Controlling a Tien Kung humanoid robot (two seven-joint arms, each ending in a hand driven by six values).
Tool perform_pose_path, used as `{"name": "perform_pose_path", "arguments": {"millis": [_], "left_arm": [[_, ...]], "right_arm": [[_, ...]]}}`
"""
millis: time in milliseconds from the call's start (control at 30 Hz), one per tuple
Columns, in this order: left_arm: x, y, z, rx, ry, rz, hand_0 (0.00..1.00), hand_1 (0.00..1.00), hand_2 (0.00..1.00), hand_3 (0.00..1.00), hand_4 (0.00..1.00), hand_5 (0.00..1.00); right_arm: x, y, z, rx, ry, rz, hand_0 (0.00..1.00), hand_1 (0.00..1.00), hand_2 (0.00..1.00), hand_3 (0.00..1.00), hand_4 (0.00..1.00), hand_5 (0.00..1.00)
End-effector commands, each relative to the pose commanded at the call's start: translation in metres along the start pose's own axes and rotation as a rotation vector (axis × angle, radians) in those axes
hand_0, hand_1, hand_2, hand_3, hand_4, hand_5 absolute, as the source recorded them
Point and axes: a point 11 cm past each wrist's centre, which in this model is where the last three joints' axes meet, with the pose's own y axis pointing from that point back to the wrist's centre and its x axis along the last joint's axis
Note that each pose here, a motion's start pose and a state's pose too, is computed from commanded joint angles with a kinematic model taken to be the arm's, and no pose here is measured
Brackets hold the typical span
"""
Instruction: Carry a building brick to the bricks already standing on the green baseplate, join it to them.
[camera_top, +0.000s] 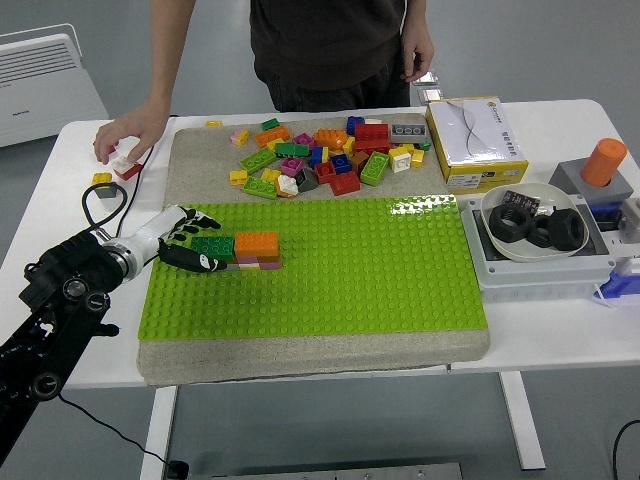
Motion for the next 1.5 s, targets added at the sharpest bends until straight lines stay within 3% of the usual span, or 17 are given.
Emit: {"name": "perform_pose_path", "arguments": {"millis": [967,1167,1367,1400,1500], "left_arm": [[-0.001,-0.002,0.003,-0.025,-0.003,0.037,0.876,0.907,0.890,0.733,0.961,0.161],[0.006,0.009,0.014,-0.060,-0.034,0.064,0.875,0.906,0.890,0.730,0.959,0.156],[0.025,0.036,0.013,-0.073,-0.120,0.206,0.876,0.905,0.890,0.724,0.958,0.164],[0.027,0.041,0.012,-0.078,-0.137,0.232,0.912,0.902,0.884,0.675,0.969,0.533],[0.023,0.055,0.016,-0.119,-0.199,0.301,0.912,0.902,0.884,0.675,0.969,0.533]], "right_arm": [[-0.002,0.000,0.002,-0.004,0.016,-0.001,0.727,0.660,0.712,0.763,0.864,0.998],[-0.001,0.000,0.004,-0.007,0.018,0.001,0.729,0.664,0.713,0.762,0.865,0.998],[-0.001,-0.001,0.006,-0.009,0.015,0.001,0.729,0.661,0.712,0.762,0.865,0.998],[-0.001,-0.001,0.007,-0.010,0.015,0.001,0.726,0.663,0.712,0.763,0.864,0.998],[-0.001,-0.001,0.008,-0.012,0.011,0.000,0.726,0.663,0.712,0.763,0.864,0.998]]}}
